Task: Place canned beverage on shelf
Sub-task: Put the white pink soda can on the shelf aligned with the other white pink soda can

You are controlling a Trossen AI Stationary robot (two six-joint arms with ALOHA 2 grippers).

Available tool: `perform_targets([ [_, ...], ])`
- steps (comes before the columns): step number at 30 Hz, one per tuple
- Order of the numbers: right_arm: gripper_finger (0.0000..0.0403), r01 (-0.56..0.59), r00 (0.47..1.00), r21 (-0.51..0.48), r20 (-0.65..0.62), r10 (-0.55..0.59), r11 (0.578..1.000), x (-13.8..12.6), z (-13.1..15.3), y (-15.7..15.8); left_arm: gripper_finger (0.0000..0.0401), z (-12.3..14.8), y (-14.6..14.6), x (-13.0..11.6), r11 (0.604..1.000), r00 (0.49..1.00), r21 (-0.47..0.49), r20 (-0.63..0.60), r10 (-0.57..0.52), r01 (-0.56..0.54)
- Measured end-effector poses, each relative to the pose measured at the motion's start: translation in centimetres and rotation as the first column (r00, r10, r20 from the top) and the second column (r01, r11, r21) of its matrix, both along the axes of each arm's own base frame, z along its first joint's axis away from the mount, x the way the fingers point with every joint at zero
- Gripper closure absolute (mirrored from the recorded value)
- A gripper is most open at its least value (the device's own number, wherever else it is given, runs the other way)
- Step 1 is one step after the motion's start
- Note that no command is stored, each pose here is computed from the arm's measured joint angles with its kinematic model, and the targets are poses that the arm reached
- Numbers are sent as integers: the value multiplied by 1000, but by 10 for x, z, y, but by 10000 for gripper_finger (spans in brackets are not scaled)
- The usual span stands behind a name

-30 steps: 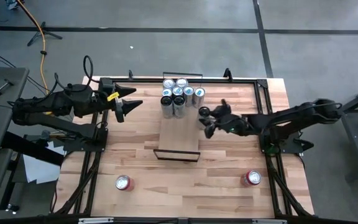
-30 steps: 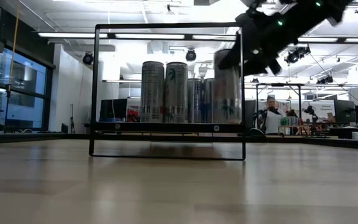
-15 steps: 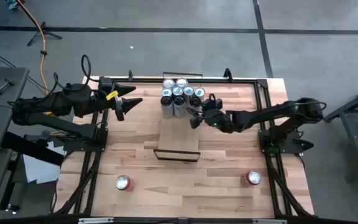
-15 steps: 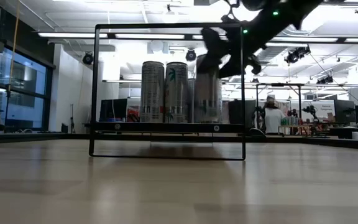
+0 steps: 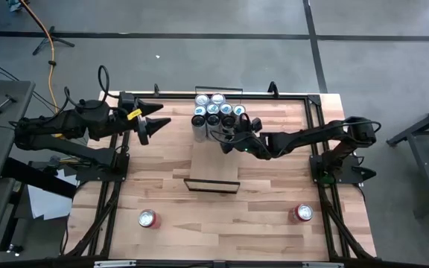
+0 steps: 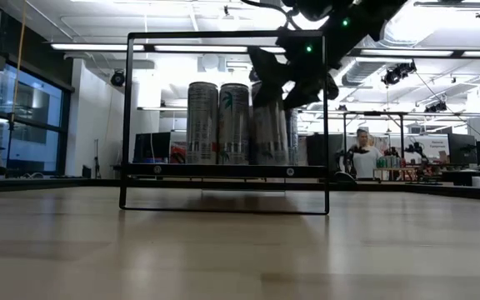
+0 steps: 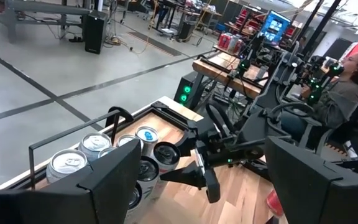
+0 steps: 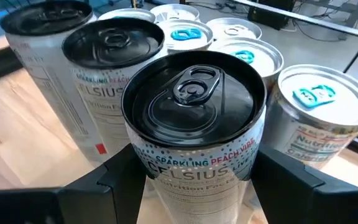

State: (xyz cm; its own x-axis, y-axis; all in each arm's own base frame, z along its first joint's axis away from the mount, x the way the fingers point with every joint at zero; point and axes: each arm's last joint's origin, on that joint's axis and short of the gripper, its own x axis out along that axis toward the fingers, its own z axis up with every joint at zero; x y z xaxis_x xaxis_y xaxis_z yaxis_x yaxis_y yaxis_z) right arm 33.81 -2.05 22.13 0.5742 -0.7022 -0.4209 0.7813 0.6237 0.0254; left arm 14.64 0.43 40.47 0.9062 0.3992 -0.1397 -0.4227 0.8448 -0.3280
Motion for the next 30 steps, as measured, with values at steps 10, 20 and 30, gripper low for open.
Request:
perform_targets([
  [10, 166, 22, 1000, 25, 18, -23, 999, -1, -1, 0, 103, 0, 0, 0, 1000, 1000, -2, -1, -15, 15],
  [20, 166, 15, 1000, 31, 18, -16, 999, -1, -1, 0, 103, 0, 0, 0, 1000, 1000, -7, 2, -14, 14],
  [30, 166, 10, 1000, 24, -3, -10, 1000, -2, -2, 0, 103, 0, 0, 0, 1000, 1000, -9, 2, -14, 14],
])
